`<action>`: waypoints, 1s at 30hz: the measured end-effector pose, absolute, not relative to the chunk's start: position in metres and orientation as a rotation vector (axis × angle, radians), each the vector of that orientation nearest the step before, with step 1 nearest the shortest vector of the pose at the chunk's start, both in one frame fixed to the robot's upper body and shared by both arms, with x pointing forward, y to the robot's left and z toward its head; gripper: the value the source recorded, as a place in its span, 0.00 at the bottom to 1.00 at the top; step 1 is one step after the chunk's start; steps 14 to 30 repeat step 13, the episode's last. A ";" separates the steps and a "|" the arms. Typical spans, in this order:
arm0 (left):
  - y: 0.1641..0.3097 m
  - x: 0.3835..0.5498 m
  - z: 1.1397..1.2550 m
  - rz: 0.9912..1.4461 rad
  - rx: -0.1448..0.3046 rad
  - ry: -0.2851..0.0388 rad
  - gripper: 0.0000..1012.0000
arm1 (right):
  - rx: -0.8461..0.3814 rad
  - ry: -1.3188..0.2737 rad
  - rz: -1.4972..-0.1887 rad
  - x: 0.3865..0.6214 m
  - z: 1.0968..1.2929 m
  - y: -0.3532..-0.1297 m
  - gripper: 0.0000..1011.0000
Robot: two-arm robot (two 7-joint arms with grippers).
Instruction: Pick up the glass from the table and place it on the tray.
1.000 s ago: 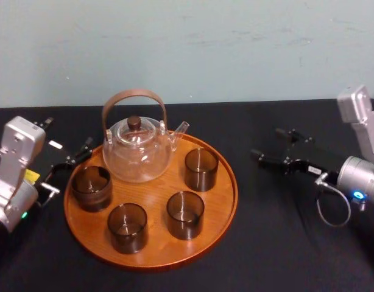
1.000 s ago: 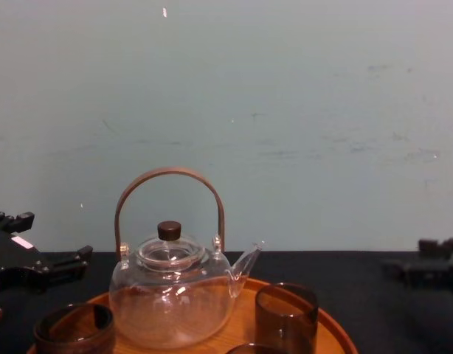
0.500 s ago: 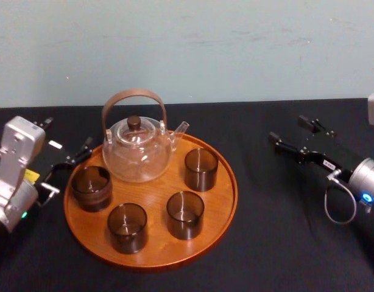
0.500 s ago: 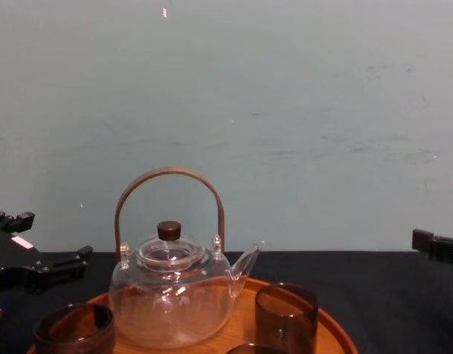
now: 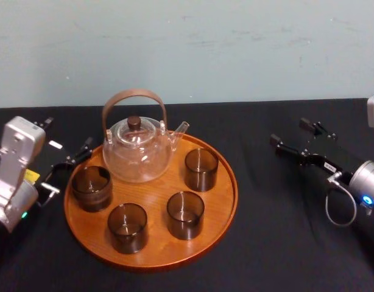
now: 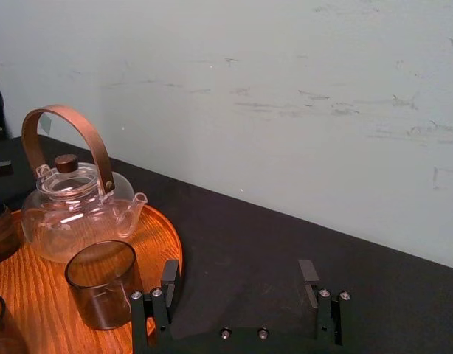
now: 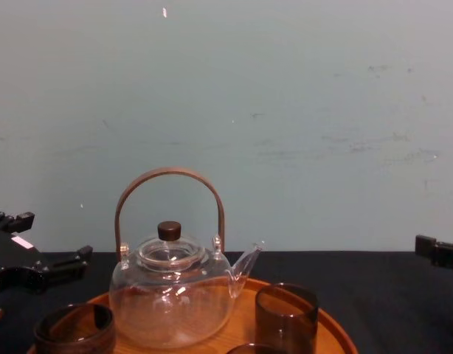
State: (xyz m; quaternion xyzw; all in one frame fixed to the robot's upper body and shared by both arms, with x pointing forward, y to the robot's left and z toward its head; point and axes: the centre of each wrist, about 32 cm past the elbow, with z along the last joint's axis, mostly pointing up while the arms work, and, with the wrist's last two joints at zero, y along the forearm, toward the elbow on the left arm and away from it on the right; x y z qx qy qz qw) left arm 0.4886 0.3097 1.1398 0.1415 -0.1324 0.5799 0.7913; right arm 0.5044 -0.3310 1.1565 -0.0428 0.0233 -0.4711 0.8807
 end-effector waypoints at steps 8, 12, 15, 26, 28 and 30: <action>0.310 0.489 1.140 1.248 0.305 -0.285 0.99 | -0.089 0.049 -0.979 0.505 1.157 -0.331 0.99; 0.310 0.489 1.140 1.248 0.304 -0.285 0.99 | -0.089 0.050 -0.978 0.505 1.157 -0.331 0.99; 0.310 0.489 1.140 1.248 0.304 -0.285 0.99 | -0.089 0.050 -0.978 0.505 1.157 -0.331 0.99; 0.310 0.489 1.140 1.248 0.304 -0.285 0.99 | -0.089 0.050 -0.978 0.505 1.157 -0.331 0.99; 0.310 0.489 1.140 1.248 0.304 -0.285 0.99 | -0.089 0.050 -0.978 0.505 1.157 -0.331 0.99; 0.310 0.489 1.140 1.248 0.304 -0.285 0.99 | -0.089 0.050 -0.978 0.505 1.157 -0.331 0.99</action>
